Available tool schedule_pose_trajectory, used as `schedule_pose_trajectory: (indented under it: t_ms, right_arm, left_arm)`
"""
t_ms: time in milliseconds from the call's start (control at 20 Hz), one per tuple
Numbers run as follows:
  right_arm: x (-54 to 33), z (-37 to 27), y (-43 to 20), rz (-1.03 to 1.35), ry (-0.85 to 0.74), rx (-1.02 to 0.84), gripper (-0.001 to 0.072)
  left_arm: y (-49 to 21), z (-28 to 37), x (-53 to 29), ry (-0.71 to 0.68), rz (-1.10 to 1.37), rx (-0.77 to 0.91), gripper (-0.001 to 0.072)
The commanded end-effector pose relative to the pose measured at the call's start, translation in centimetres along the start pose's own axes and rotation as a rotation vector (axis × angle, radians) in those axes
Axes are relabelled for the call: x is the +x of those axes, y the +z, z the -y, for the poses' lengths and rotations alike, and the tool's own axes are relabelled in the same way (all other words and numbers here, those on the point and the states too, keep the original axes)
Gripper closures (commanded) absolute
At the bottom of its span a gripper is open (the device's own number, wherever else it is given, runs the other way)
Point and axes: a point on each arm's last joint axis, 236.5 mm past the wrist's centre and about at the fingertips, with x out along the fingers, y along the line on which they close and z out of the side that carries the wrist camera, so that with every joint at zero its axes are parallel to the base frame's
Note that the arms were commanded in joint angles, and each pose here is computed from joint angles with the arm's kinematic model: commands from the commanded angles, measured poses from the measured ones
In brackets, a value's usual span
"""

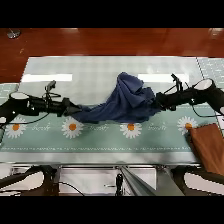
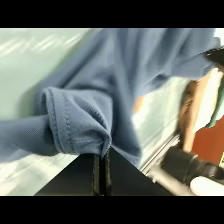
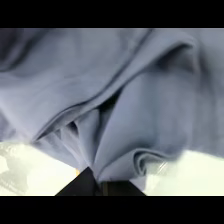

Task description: Fold the shirts.

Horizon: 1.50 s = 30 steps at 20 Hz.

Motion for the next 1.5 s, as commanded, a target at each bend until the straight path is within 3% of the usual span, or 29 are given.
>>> schedule_pose_trajectory:
  t_ms: [0, 200, 300, 450, 650, 850, 1050, 1250, 1450]
  right_arm:
    - [-3.6, -3.6, 3.1, 0.074, 0.006, -0.098, 0.0688]
    - [-21.5, -16.6, 11.5, 0.548, 0.052, -0.387, 0.0688]
    - [-32.2, -23.2, 11.1, 0.804, 0.031, -0.543, 0.0688]
    - [-43.0, -29.3, 4.7, 1.092, -0.034, -0.713, 0.0687]
    - [-48.6, -31.5, -5.8, 1.281, -0.105, -0.831, 0.0687]
    - [-51.5, -31.1, -13.9, 1.413, -0.190, -0.867, 0.0687]
    - [-49.8, -29.9, -18.4, 1.344, -0.207, -0.868, 0.0686]
    - [-44.4, -26.2, -17.2, 1.096, -0.248, -0.800, 0.0686]
    - [-36.3, -23.5, -14.5, 0.790, -0.138, -0.726, 0.0686]
  left_arm:
    - [4.5, 6.8, -2.6, -0.134, 0.133, 0.091, 0.0681]
    - [11.4, 23.1, -12.5, -0.295, 0.456, 0.419, 0.0682]
    - [12.2, 31.5, -19.2, -0.296, 0.638, 0.601, 0.0682]
    - [10.4, 39.1, -28.1, -0.093, 0.898, 0.823, 0.0682]
    - [3.4, 44.2, -35.7, 0.122, 1.127, 0.996, 0.0682]
    - [-5.4, 46.1, -38.6, 0.211, 1.237, 1.111, 0.0682]
    - [-11.9, 46.3, -39.6, 0.274, 1.285, 1.179, 0.0682]
    - [-10.7, 43.1, -37.0, 0.315, 1.148, 1.115, 0.0682]
    - [-5.7, 33.8, -30.4, 0.373, 0.833, 0.880, 0.0682]
